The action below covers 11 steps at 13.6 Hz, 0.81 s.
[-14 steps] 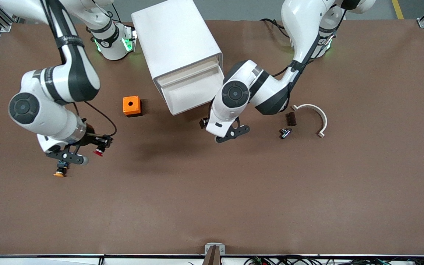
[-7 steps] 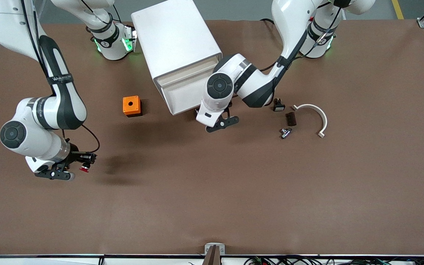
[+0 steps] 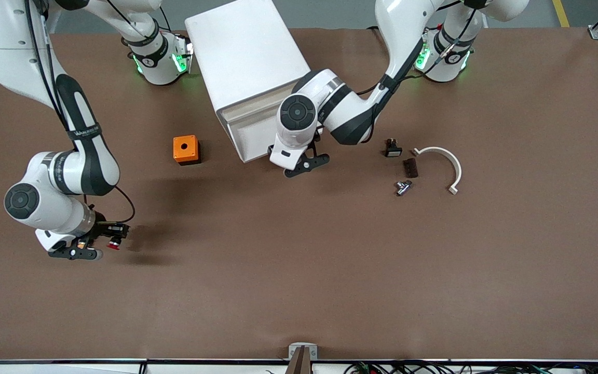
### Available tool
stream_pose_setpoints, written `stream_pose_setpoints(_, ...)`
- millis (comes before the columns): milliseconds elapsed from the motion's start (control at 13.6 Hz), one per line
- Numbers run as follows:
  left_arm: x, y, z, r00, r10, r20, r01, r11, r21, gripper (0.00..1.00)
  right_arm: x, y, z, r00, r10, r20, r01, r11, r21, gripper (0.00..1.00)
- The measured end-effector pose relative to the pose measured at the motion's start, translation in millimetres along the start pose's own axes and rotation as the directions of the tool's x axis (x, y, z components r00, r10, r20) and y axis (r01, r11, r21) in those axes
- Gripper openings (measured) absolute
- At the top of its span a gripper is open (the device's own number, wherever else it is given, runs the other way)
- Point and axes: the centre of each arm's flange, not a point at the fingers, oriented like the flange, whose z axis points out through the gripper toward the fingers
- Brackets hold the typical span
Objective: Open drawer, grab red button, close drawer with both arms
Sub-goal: 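Carry the button with the right gripper while the left gripper closes the drawer, then lower the red button beside the yellow button and open the right gripper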
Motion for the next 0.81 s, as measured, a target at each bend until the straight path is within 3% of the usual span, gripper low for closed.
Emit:
stream_pose_setpoints(367,-12,5,10,0.991,-0.049,0.122,0.053,0.998,-0.030,1.00,0,23,26,1.000,-0.027,0.000,0.027,1.000,0.002,0.44)
stream_pose_setpoints(807,-32,11,15,0.972,-0.071,0.223,0.085,0.995,-0.051,1.00,1,17,31,0.999,-0.036,0.001,0.036,0.999,0.007,0.44)
